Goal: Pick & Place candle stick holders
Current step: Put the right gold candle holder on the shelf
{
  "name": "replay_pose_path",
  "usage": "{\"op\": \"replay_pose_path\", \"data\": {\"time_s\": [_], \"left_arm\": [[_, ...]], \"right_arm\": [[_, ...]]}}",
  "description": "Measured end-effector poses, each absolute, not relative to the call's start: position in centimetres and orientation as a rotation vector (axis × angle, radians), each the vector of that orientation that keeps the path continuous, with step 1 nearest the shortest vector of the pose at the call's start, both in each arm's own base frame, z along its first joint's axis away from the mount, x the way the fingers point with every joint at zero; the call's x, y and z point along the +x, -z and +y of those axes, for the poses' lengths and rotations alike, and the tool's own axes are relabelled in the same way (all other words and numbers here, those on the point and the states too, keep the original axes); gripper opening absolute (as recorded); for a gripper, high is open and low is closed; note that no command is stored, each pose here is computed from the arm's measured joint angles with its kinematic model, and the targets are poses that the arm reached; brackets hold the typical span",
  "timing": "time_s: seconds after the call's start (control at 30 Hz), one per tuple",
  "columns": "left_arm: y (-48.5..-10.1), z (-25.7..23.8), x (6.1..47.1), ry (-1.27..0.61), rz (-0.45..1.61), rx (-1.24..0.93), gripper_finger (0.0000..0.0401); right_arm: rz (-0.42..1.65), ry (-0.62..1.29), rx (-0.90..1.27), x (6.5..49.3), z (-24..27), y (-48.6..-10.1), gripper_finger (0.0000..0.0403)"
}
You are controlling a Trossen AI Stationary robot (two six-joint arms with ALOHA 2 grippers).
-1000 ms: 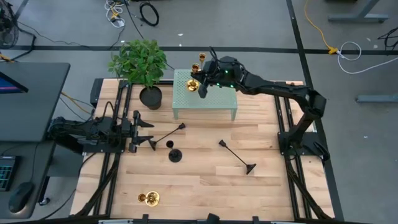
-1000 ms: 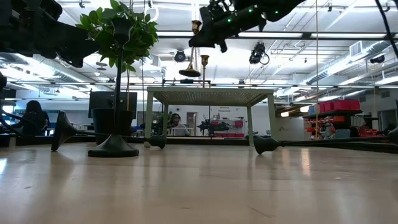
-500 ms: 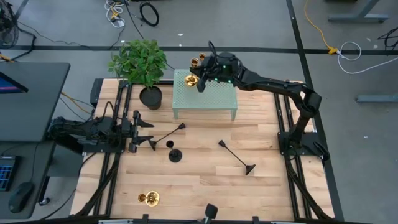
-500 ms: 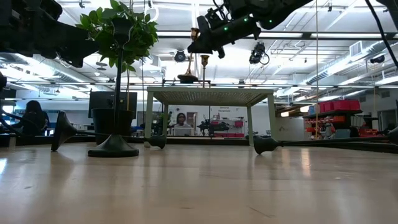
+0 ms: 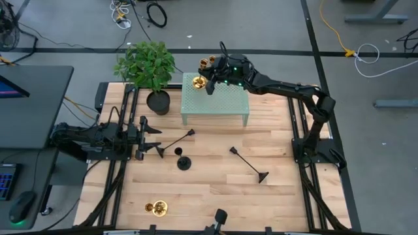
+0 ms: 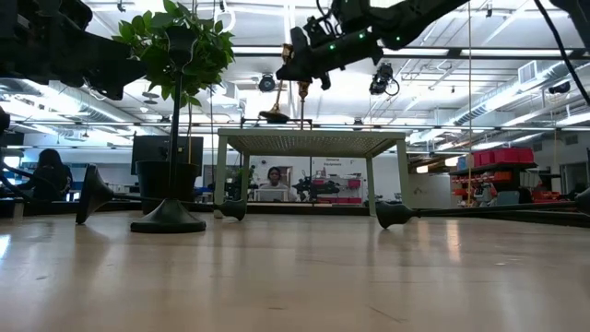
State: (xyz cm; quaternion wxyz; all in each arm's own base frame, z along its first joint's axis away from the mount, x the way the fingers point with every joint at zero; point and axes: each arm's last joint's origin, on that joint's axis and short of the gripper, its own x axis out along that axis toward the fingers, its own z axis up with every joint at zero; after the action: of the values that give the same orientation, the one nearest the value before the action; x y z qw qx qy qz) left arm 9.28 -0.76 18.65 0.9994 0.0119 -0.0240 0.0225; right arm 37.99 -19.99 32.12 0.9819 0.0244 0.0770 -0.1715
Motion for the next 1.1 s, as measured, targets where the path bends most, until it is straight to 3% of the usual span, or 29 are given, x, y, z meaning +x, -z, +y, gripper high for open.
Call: {"op": "replay_pose_path", "data": {"time_s": [0.73, 1.1], "left_arm": [[-18.7, -0.7, 9.3, -0.053, -0.049, 0.024, 0.0227], [-18.4, -0.8, 9.3, -0.042, -0.025, 0.024, 0.0227]], "right_arm": [[0.072, 0.356, 0.09, 39.5, -22.5, -29.8, 0.0002], [0.217, 0.366, 0.061, 43.6, -24.1, -30.4, 0.0001]]}}
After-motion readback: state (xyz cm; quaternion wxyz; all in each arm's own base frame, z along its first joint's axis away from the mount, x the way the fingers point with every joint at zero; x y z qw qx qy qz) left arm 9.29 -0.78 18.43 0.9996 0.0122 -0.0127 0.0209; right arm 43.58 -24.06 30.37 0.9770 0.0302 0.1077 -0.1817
